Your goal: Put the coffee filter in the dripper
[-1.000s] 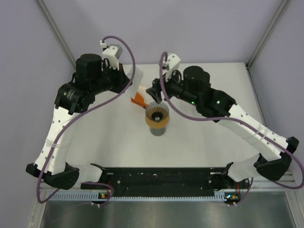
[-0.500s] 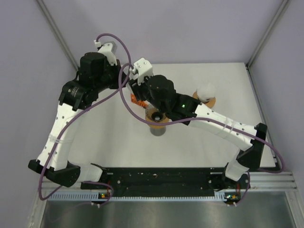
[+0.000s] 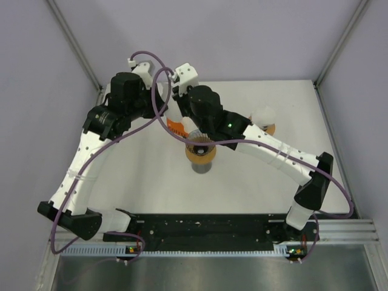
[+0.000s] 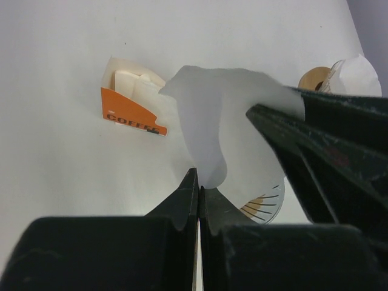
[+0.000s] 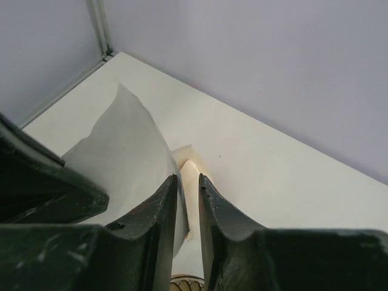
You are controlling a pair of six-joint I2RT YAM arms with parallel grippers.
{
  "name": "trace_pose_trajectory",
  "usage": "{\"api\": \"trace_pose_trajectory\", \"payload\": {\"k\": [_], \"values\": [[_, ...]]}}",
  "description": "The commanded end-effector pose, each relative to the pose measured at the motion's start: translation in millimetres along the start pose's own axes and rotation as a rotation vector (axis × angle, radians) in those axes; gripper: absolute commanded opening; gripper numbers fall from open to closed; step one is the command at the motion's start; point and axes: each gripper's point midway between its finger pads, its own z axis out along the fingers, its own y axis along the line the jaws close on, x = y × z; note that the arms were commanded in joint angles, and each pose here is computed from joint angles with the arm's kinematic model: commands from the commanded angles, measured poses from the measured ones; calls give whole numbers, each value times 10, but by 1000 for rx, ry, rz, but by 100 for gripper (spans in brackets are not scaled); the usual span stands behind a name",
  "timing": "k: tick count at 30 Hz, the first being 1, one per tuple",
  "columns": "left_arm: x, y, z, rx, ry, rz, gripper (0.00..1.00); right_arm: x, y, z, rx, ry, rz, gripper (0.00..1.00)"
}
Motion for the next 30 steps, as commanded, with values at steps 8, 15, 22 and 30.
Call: {"api": "trace_pose_trajectory", "payload": {"k": [8, 15, 22, 30], "values": [[-64, -62, -33, 62, -46, 122, 0, -65, -133, -4, -60, 31, 51, 0], [-21, -296, -180, 207, 0, 169, 44, 223, -182, -351, -153, 214, 88, 0], [-40, -469, -302, 308, 13, 165, 64, 336, -288, -722, -222, 334, 138, 0], [167, -449, -69, 316, 89, 113, 64, 775, -291, -823, -283, 498, 172, 0]]}}
